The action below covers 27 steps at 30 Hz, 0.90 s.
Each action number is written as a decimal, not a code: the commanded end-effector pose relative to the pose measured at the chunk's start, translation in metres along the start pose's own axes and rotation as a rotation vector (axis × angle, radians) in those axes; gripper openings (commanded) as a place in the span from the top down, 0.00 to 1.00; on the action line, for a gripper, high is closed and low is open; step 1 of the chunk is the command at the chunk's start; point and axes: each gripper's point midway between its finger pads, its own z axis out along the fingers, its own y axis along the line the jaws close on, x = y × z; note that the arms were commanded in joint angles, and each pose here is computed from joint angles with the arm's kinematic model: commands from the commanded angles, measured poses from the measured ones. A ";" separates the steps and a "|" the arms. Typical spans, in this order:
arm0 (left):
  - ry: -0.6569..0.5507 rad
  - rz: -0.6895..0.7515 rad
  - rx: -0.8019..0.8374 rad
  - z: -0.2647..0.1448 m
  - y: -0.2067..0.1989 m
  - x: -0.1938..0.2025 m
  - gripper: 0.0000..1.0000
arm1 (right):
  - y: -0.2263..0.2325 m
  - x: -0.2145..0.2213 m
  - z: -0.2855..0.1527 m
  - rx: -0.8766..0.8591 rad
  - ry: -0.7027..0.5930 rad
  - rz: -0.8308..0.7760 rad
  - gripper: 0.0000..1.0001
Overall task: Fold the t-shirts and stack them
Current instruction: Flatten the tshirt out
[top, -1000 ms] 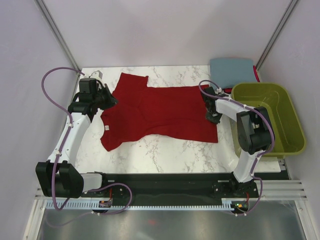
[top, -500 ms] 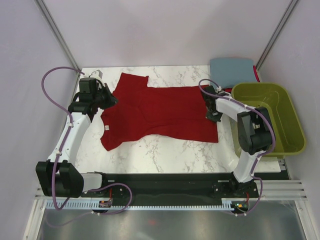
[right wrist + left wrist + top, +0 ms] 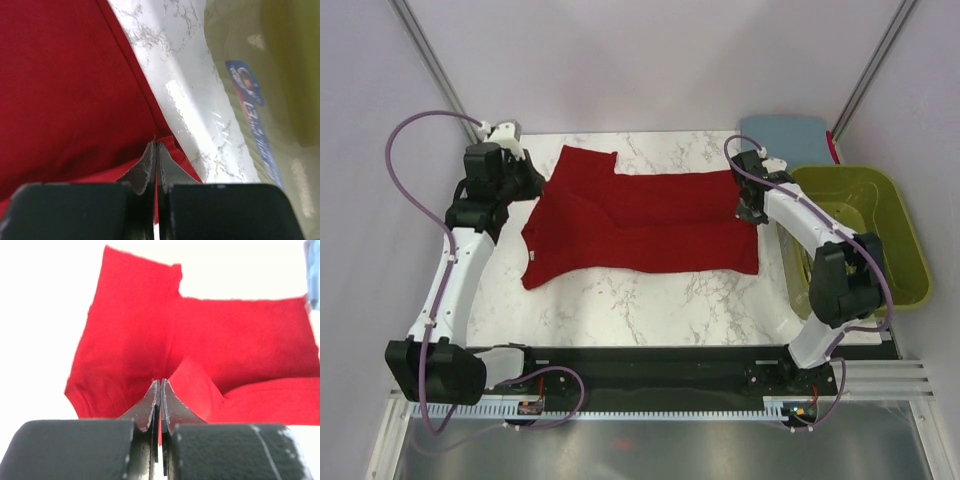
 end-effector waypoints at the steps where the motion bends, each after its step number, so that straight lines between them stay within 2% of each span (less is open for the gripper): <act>1: -0.327 0.162 0.033 -0.054 -0.023 -0.110 0.98 | 0.005 -0.063 -0.069 -0.116 -0.173 0.036 1.00; 3: -0.382 0.173 0.062 -0.074 -0.034 -0.132 0.98 | 0.002 -0.082 -0.096 -0.157 -0.231 0.048 1.00; 4: -0.446 0.174 0.073 -0.097 -0.042 -0.154 0.98 | -0.002 -0.102 -0.127 -0.205 -0.297 0.088 1.00; 6: -0.498 0.142 0.090 -0.120 -0.050 -0.169 0.98 | -0.008 -0.116 -0.157 -0.258 -0.354 0.122 1.00; 7: -0.559 0.138 0.107 -0.146 -0.057 -0.182 0.98 | -0.015 -0.125 -0.187 -0.312 -0.407 0.154 1.00; 10: -0.628 0.099 0.155 -0.183 -0.069 -0.189 0.98 | -0.040 -0.133 -0.241 -0.409 -0.517 0.233 1.00; 18: -0.917 0.050 0.313 -0.337 -0.102 -0.190 0.98 | -0.109 -0.116 -0.376 -0.750 -0.786 0.389 1.00; 22: -0.999 0.043 0.332 -0.382 -0.106 -0.186 0.98 | -0.129 -0.106 -0.409 -0.820 -0.824 0.407 1.00; 27: -0.977 0.061 0.301 -0.373 -0.102 -0.187 0.98 | -0.123 -0.120 -0.407 -0.779 -0.828 0.368 1.00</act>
